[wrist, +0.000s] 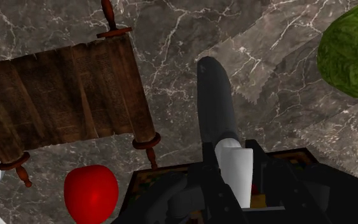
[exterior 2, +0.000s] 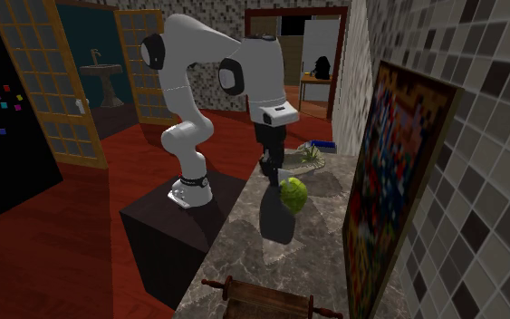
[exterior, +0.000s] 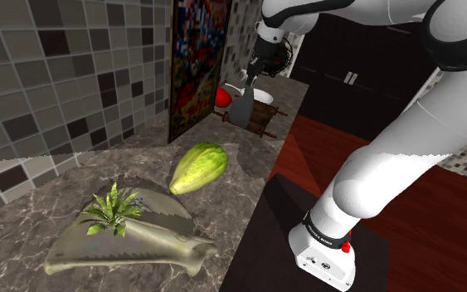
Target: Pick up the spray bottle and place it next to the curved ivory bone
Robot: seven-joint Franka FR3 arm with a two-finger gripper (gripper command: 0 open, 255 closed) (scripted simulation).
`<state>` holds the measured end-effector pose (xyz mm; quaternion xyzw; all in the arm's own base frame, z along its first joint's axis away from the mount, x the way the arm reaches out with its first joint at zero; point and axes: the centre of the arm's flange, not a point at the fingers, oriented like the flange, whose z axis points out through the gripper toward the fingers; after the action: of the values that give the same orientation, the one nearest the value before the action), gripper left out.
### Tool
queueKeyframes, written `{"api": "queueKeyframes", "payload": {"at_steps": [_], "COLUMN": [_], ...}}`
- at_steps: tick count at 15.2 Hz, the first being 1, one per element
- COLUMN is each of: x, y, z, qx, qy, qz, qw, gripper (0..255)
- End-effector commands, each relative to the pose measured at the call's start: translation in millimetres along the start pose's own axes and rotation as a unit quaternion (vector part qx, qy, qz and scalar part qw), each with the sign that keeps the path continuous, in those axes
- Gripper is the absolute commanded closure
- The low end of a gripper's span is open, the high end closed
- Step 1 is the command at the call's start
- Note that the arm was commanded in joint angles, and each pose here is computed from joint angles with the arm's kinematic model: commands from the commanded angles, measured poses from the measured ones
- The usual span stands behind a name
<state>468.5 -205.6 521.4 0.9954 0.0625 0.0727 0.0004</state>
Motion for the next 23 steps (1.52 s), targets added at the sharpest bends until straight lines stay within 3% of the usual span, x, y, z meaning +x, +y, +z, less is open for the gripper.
{"api": "queueKeyframes", "payload": {"at_steps": [1, 23], "x": [2, 19], "y": [1, 2], "z": [-11, -126], "qx": [0.000, 0.000], "qy": [0.000, 0.000], "qz": [0.000, 0.000], "qw": [1.0000, 1.0000], "gripper": [255, 255]}}
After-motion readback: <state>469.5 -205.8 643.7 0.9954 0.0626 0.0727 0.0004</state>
